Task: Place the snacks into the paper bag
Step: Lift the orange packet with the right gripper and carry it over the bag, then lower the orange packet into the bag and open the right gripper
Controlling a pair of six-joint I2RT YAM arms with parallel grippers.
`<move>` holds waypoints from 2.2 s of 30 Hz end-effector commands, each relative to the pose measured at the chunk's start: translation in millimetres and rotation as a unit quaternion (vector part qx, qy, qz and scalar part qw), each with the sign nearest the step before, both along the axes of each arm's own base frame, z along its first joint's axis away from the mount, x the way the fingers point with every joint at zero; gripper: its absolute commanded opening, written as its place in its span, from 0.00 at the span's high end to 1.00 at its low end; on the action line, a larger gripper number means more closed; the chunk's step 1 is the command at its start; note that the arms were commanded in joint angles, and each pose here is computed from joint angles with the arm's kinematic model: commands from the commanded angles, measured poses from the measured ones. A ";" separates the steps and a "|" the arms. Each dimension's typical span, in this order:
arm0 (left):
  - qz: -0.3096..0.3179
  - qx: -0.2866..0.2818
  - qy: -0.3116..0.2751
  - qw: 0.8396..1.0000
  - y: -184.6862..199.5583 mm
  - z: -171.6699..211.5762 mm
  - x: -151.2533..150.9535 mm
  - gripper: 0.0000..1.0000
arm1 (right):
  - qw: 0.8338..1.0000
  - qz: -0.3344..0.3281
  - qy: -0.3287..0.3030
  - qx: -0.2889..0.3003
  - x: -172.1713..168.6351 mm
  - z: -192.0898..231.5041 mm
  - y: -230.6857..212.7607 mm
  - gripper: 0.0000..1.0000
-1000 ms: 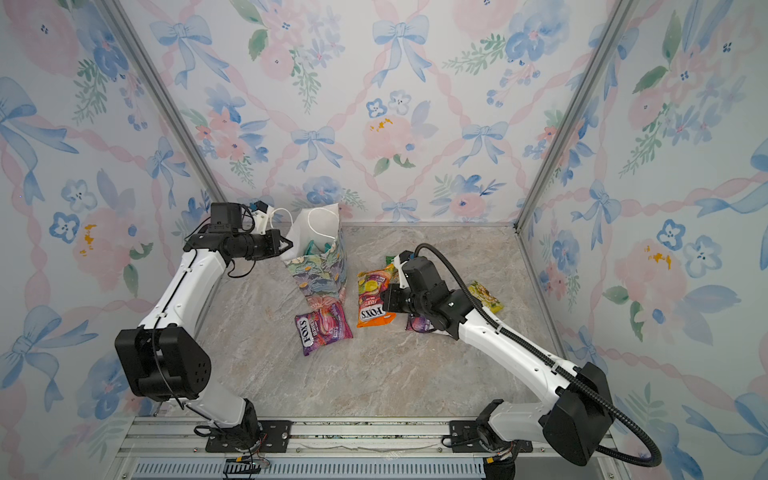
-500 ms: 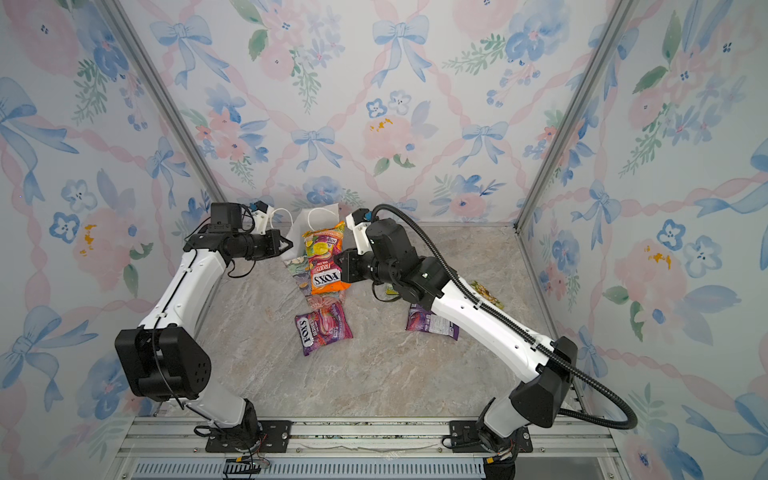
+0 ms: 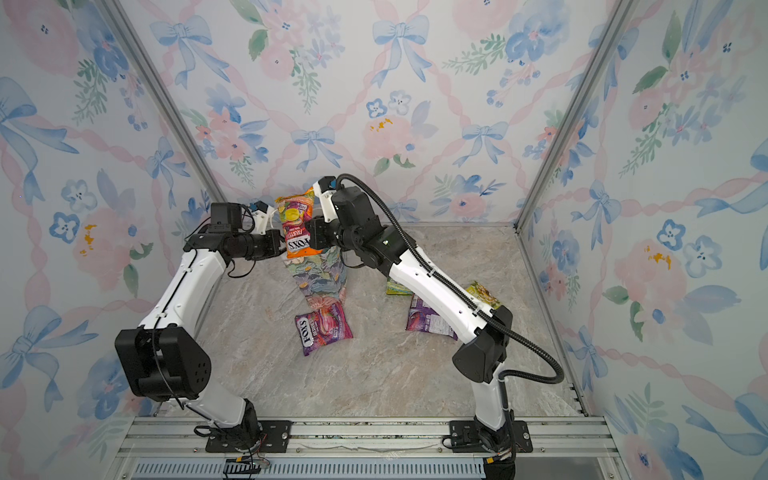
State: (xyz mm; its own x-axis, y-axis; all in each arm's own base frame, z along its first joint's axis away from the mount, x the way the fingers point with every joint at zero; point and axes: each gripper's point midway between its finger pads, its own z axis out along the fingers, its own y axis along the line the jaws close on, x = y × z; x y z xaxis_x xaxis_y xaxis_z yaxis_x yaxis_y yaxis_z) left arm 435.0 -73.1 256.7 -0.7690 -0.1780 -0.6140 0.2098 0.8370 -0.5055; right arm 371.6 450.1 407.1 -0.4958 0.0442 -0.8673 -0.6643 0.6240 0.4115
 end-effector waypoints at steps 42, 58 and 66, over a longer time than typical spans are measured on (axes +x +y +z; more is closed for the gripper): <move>-0.006 -0.009 -0.002 1.000 -1.4 5.7 -7.9 1.00 | 0.976 -0.114 -0.082 -0.168 46.2 -62.2 8.8 1.00; -0.007 -0.009 -0.006 1.000 -1.5 9.4 -9.2 1.00 | 0.984 -0.141 -0.027 -0.102 44.2 -72.3 -5.5 1.00; -0.007 -0.010 -0.009 1.000 -1.7 11.7 -9.8 1.00 | 0.988 -0.130 0.000 -0.082 45.1 -79.5 -6.9 0.96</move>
State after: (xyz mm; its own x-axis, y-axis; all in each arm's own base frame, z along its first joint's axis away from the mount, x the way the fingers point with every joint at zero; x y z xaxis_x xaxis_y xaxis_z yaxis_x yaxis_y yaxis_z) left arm 434.4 -74.2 257.4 -0.7695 -0.1773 -0.6135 0.2145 0.8330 -0.5099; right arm 417.1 447.7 295.5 -0.5060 -0.0600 -0.8605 -0.4666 0.8580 0.2145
